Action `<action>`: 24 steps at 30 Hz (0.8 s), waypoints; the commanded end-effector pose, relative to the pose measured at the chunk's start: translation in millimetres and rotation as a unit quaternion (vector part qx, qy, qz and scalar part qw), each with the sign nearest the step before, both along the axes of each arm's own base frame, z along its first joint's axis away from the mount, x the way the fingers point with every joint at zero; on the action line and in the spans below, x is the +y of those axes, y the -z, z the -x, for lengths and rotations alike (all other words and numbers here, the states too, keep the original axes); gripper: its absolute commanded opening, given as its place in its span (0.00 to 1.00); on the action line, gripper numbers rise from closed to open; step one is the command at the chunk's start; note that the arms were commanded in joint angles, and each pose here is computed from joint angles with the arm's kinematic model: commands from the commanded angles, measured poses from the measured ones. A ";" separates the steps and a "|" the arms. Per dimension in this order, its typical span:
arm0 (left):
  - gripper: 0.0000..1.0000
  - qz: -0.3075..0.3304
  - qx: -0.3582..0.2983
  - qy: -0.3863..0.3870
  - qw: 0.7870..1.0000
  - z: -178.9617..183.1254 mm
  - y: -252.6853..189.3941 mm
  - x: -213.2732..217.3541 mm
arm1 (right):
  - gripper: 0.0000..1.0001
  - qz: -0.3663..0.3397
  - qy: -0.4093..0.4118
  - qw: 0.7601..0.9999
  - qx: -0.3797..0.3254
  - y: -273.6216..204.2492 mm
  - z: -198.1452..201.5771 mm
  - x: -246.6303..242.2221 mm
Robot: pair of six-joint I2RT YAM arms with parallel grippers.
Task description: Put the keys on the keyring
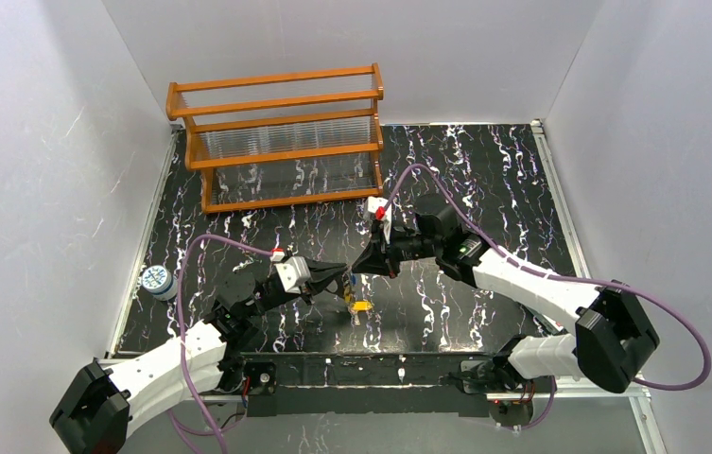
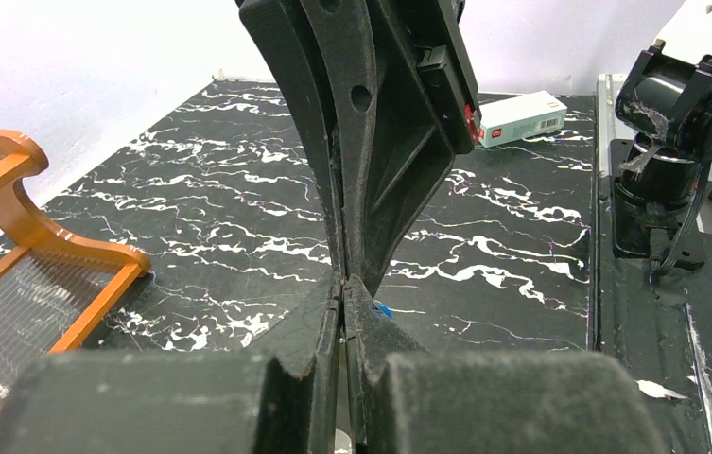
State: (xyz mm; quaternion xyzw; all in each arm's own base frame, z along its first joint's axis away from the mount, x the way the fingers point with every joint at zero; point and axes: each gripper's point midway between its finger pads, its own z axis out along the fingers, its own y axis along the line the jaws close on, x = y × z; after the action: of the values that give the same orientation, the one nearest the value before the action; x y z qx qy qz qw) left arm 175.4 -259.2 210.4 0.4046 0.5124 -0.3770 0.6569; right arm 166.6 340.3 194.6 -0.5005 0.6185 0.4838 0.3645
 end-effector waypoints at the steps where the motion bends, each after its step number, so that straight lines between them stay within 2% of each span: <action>1: 0.00 0.038 -0.040 -0.002 0.998 0.5 -31.1 1.0 | 0.01 0.013 0.008 1.000 -0.008 5.7 -9.4 2.2; 24: 0.00 0.038 -0.037 -0.002 0.999 1.7 -28.9 1.5 | 0.01 -0.046 -0.079 0.994 -0.062 0.8 11.1 13.5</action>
State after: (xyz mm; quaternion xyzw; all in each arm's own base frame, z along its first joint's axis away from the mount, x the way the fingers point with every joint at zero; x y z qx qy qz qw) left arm 176.8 -258.8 210.0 0.4023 0.5147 -0.3750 0.6578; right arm 164.8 348.1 190.3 -0.5307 0.5767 0.4960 0.3740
